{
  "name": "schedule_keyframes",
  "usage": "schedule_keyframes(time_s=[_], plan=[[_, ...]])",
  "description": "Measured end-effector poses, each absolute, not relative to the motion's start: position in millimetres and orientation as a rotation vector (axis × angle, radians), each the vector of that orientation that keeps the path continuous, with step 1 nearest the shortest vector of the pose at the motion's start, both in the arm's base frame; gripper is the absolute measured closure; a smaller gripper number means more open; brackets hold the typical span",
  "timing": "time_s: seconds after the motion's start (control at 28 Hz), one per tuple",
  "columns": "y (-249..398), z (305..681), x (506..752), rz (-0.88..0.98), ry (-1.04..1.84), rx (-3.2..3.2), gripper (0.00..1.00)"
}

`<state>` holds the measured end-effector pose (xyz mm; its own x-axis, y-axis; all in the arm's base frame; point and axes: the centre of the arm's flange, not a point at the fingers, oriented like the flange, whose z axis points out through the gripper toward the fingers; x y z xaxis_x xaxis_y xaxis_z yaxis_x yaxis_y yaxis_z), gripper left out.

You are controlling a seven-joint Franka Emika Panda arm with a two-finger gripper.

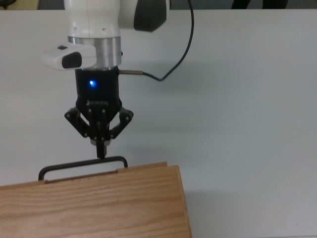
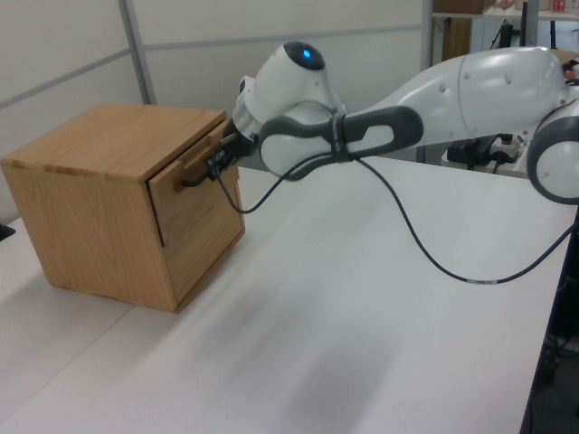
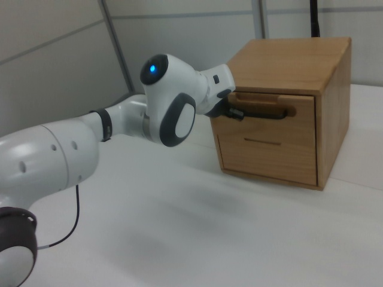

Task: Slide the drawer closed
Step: 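Push the drawer front with the gripper into the cabinet, then lift the gripper up and away from the closed drawer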

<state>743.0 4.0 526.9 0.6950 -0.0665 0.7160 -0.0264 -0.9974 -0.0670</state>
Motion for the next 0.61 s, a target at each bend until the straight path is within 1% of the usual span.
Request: schedule_keyframes(time_s=[0.18, 0.54, 0.61], plan=[[5.9, 521.2, 747.1, -1.258, 0.074, -2.814, 0.99], [10.0, 527.9, 746.4, -1.261, 0.067, -2.810, 0.99], [11.9, 533.2, 744.7, -1.220, 0.064, -2.830, 0.99]])
